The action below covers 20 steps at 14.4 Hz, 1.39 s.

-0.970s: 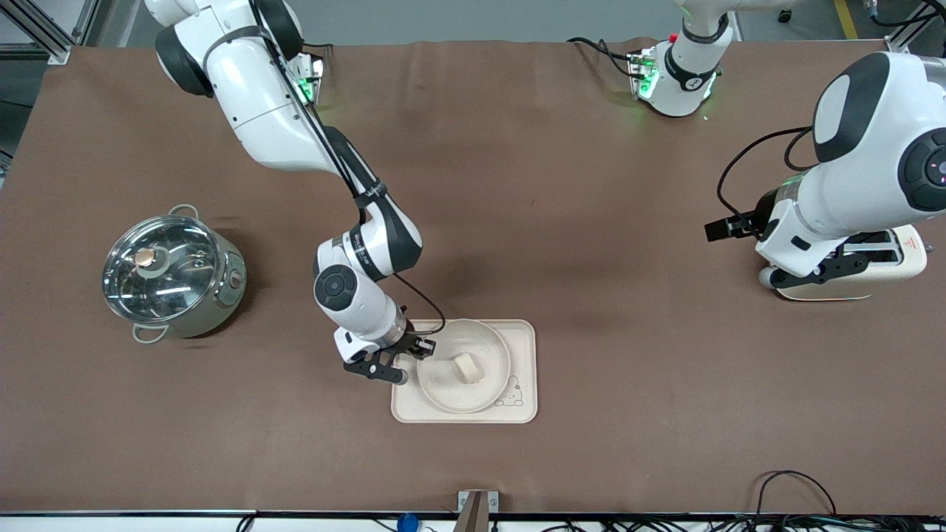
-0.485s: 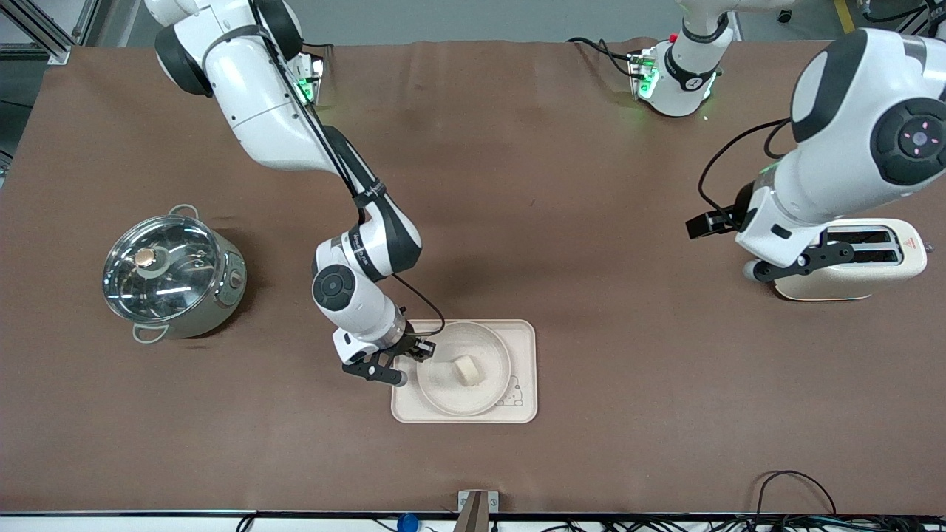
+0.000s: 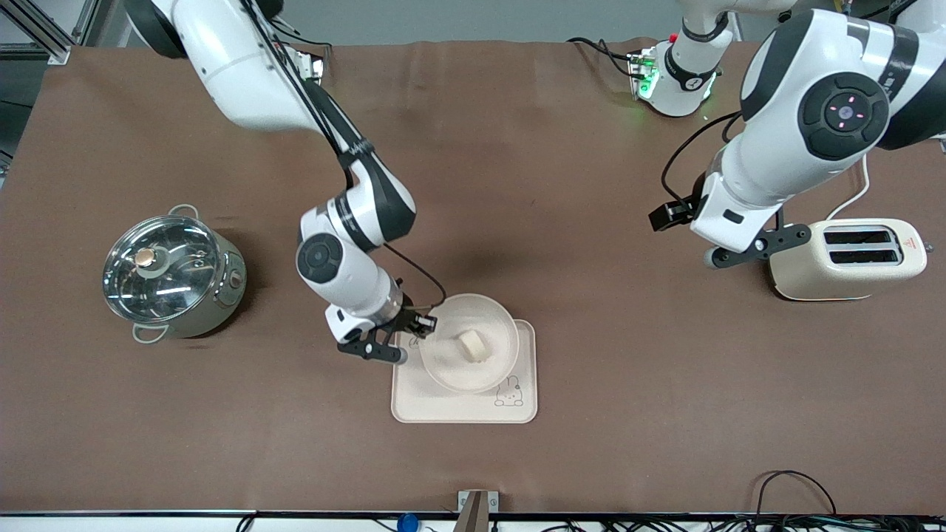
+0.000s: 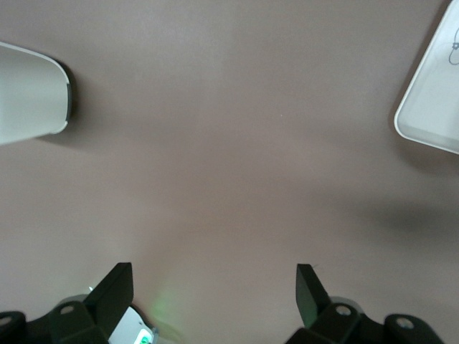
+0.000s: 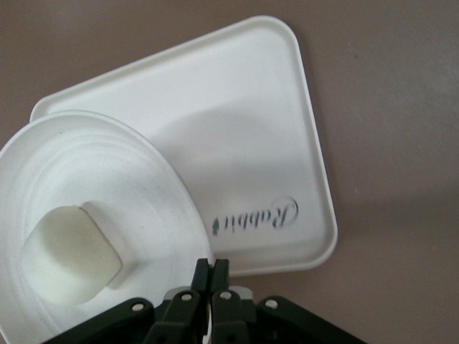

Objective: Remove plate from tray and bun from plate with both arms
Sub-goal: 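Lift the plate with the right gripper while the left gripper approaches, then set the plate down with the right gripper while the left gripper reaches the bun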

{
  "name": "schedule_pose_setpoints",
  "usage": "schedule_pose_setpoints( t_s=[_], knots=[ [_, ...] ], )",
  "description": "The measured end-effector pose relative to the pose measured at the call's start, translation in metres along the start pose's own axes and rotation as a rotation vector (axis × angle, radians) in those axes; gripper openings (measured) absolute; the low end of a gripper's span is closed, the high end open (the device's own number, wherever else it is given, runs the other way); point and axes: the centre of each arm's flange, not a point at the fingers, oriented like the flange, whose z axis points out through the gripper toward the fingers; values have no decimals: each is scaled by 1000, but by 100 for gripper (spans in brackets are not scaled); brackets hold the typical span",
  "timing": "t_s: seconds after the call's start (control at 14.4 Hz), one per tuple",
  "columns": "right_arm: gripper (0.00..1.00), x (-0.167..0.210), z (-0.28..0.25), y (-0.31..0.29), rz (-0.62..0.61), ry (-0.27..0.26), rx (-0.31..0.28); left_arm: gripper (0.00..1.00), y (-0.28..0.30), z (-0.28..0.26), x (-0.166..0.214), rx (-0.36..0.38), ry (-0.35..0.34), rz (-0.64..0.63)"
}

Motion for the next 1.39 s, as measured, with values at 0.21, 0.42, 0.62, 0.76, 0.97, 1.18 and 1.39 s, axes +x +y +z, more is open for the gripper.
schedule_pose_setpoints(
  t_s=[0.21,0.42,0.62,0.76,0.97,1.18,1.39],
  knots=[
    [3,-62,-14,19,-26,-19,-12,100,38,14,-20,9,3,-47],
    [3,-125,19,49,-58,14,-19,100,87,46,-34,11,2,-146],
    [3,-156,56,65,-82,41,-20,100,131,85,-44,-4,5,-242],
    [3,-162,73,69,-87,40,-25,100,159,113,-54,-24,13,-307],
    [3,-164,83,72,-88,36,-31,100,200,159,-76,-55,21,-407],
    [12,-163,82,71,-90,38,-28,100,231,204,-95,-66,22,-487],
    [44,-159,75,66,-88,54,-15,99,254,241,-109,-77,44,-570]
  ],
)
